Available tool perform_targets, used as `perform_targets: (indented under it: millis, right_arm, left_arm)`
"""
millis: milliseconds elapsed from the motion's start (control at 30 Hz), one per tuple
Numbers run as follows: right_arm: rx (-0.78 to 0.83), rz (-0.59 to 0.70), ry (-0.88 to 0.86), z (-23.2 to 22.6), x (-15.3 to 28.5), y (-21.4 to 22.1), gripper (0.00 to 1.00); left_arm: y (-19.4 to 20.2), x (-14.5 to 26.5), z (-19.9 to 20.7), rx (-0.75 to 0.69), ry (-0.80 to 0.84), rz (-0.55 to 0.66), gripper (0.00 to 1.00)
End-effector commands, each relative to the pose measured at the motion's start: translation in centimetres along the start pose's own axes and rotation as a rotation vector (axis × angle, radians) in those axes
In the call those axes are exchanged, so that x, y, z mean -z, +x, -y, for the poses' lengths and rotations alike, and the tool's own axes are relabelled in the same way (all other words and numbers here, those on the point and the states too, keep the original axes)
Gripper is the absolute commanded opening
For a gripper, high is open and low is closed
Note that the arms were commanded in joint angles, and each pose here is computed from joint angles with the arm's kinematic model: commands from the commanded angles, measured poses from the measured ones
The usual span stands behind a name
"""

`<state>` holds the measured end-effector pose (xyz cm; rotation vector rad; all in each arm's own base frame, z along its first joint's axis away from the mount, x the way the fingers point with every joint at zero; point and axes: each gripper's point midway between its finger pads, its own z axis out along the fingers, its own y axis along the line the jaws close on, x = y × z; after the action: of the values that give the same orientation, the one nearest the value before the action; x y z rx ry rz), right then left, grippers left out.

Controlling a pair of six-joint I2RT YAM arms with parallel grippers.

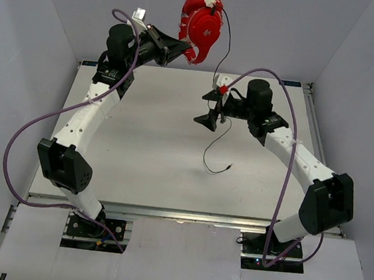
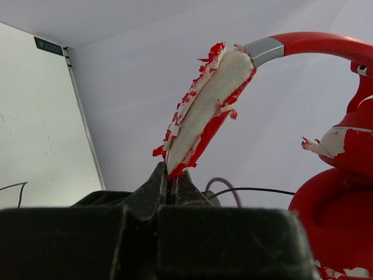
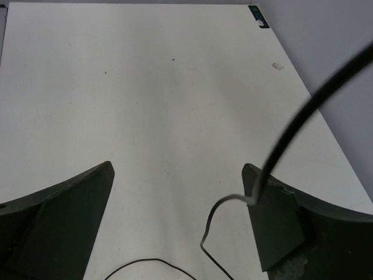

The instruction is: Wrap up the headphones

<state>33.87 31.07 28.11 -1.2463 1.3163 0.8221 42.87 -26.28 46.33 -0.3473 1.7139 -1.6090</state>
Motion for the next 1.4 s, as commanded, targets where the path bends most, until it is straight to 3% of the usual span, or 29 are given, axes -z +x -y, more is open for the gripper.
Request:
perform_targets:
  millis: [0,33,100,167,200,267,400,467,567,667,767,900,1133,1267,1367]
  right_arm:
    - [0.059,-0.020,0.003,1.8,-1.9,1.5,0.75]
    - [0.056,-0.018,-0.019,1.4,-2.0,1.9,0.64]
    - [0.036,0.003,-0.085,-0.3,-2.1,2.5,0.50]
    - [0.039,0.049,-0.125,-1.8,-1.5,1.9,0.20]
    - [0.019,0.053,-0.156,-3.1,-1.3,2.5,0.13]
    - [0.006,0.072,-0.185,-4.6,-0.7,2.3,0.08]
    - [0.002,0.064,-0.200,-6.5,0.5,1.4,0.08]
    - [0.074,-0.010,-0.170,-7.0,1.0,1.2,0.08]
    - [0.168,-0.270,-0.097,-7.3,2.1,3.2,0.08]
    - [0.239,-0.601,-0.040,-6.8,4.7,6.9,0.08]
    - [0.350,-0.842,0.066,-4.5,7.0,8.9,0.08]
    - [0.561,-1.023,0.309,0.3,10.8,7.3,0.08]
    - [0.597,-0.988,0.456,4.7,11.6,3.2,0.08]
    - [0.590,-0.947,0.516,7.3,12.3,2.2,0.08]
    - [0.565,-0.914,0.549,8.8,13.5,2.6,0.08]
  left_arm:
    - [0.0,3.4,7.0,-0.041,0.138,0.038,0.00]
    - [-0.1,3.6,7.3,-0.036,0.142,0.044,0.00]
    - [-0.4,3.9,7.9,-0.029,0.149,0.066,0.00]
    - [-1.1,4.0,8.0,-0.011,0.134,0.109,0.00]
    - [-1.8,4.1,7.9,-0.005,0.122,0.152,0.00]
    - [-2.8,4.3,7.6,0.007,0.106,0.213,0.00]
    - [-4.0,3.7,6.1,0.020,0.077,0.271,0.00]
    - [-5.1,2.1,3.9,-0.035,-0.014,0.284,0.00]
    - [-7.4,0.4,3.1,-0.249,-0.136,0.324,0.00]
    - [-7.4,-2.2,-3.8,-0.425,-0.338,0.251,0.00]
    - [-6.0,-3.8,-10.5,-0.540,-0.507,0.168,0.00]
    - [-1.8,-4.8,-17.3,-0.728,-0.670,-0.006,0.00]
    - [7.2,-3.9,-23.2,-0.976,-0.707,-0.347,0.00]
    - [13.0,-2.1,-24.4,-0.962,-0.578,-0.550,0.00]
    - [14.5,-1.2,-21.9,-0.963,-0.438,-0.565,0.00]
